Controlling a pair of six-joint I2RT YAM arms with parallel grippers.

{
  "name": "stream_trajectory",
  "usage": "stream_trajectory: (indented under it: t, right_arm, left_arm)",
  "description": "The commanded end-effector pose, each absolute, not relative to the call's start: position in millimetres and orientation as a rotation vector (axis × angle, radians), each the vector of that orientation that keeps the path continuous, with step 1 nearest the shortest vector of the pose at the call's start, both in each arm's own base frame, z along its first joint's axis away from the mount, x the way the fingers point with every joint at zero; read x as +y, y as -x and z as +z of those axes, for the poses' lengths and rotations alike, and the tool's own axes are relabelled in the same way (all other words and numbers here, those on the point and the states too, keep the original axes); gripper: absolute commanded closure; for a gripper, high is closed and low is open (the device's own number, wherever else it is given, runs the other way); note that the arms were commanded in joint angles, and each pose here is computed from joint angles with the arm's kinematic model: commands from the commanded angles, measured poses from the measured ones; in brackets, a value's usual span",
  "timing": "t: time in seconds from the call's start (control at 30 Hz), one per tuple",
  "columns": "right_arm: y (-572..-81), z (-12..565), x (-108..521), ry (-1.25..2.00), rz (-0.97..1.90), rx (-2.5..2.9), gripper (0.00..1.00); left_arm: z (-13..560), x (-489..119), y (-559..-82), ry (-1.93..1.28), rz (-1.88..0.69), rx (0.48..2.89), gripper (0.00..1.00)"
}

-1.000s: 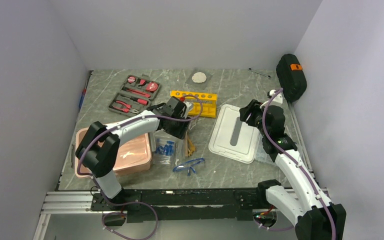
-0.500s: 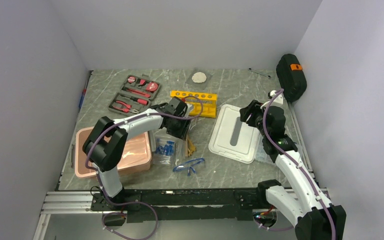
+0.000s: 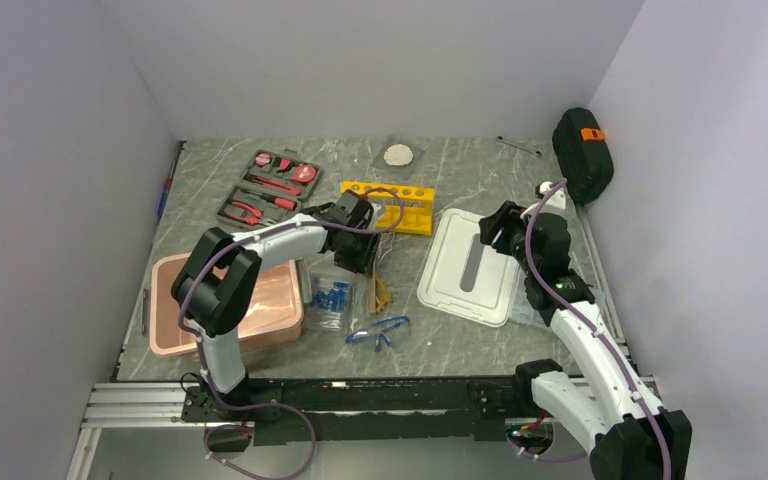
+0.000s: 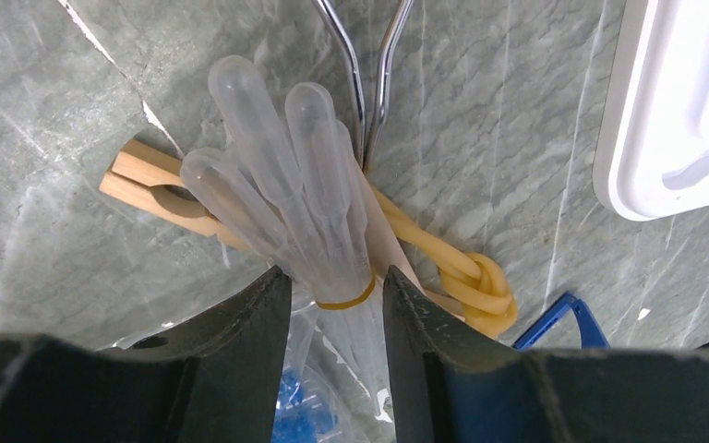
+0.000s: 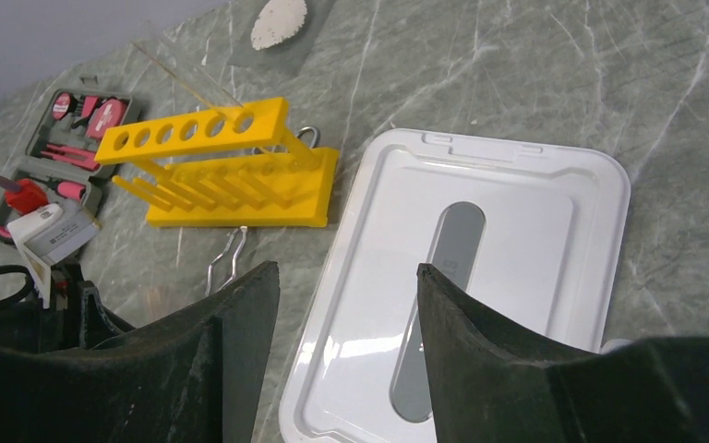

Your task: Organize the chemistry lab equipment

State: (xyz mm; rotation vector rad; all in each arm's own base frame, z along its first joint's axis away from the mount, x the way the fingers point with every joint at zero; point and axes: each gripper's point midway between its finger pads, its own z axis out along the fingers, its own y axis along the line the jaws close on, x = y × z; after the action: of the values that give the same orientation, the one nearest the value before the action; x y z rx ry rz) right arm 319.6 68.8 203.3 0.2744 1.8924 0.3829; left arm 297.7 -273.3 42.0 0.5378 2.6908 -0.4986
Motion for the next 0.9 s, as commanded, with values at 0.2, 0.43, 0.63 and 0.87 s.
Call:
stream_trajectory:
  t: [0.2, 0.43, 0.63, 0.87]
  right_arm:
    - [-319.5, 216.2, 70.3, -0.273, 0.411, 1.845, 0.41]
    - [-317.6, 218.3, 67.8, -0.277, 0.400, 1.837, 0.41]
    - [-316.1, 217.5, 66.0, -0.274, 0.387, 1.840, 0.41]
    - [-314.5, 219.5, 63.9, -0.279, 0.378, 1.836, 0.41]
  left_arm:
    - [43.2, -287.0, -307.8, -0.499, -0.566, 2.685, 0.60]
    - [34.8, -283.6, -305.8, -0.469, -0.564, 2.719, 0.69]
    - [38.5, -284.3, -305.0, -0.442, -0.591, 2.708, 0.91]
    - [62.6, -284.8, -307.8, -0.427, -0.619, 2.627, 1.00]
